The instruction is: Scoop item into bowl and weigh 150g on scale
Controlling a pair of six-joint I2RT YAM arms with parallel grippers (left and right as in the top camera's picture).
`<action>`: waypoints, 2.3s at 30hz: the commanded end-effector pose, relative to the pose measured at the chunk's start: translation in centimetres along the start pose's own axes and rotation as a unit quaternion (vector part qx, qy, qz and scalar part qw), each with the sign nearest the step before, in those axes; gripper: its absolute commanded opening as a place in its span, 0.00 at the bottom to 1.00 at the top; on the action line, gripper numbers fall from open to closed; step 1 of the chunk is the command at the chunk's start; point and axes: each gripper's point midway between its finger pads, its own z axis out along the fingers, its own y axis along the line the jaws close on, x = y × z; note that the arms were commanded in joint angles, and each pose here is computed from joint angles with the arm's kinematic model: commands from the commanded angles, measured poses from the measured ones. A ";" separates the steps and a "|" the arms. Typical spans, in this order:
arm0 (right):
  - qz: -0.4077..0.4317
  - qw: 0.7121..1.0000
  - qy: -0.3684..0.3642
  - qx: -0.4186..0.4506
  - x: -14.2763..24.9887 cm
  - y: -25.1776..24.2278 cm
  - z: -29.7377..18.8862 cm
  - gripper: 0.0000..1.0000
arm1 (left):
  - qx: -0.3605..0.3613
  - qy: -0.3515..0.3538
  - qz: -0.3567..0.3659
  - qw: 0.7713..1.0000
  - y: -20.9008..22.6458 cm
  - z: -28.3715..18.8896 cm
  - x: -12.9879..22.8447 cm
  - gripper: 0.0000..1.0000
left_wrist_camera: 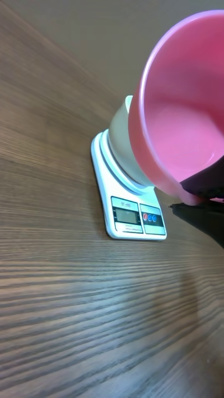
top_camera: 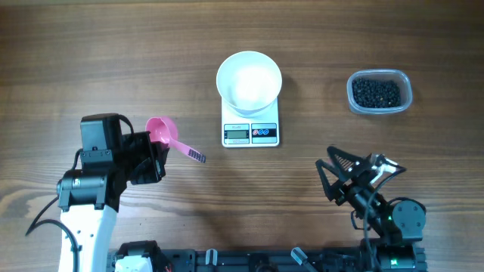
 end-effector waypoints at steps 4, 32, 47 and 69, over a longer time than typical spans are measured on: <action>-0.202 0.973 0.109 -0.025 3.7 0.5 -0.3 0.77 | -0.003 0.008 -0.003 1.000 0.2 0.1 0.3 0.04; -0.249 0.903 0.348 0.043 10.8 3.2 6.9 0.78 | -0.021 0.012 -0.029 0.999 0.2 2.5 3.3 0.04; -0.401 0.873 0.276 -0.006 9.4 5.8 10.7 0.95 | -0.069 0.010 -0.037 0.997 1.4 4.4 3.1 0.04; -0.414 0.883 0.211 0.066 13.8 3.3 13.0 0.55 | -0.070 0.049 0.049 0.995 2.4 5.1 7.8 0.04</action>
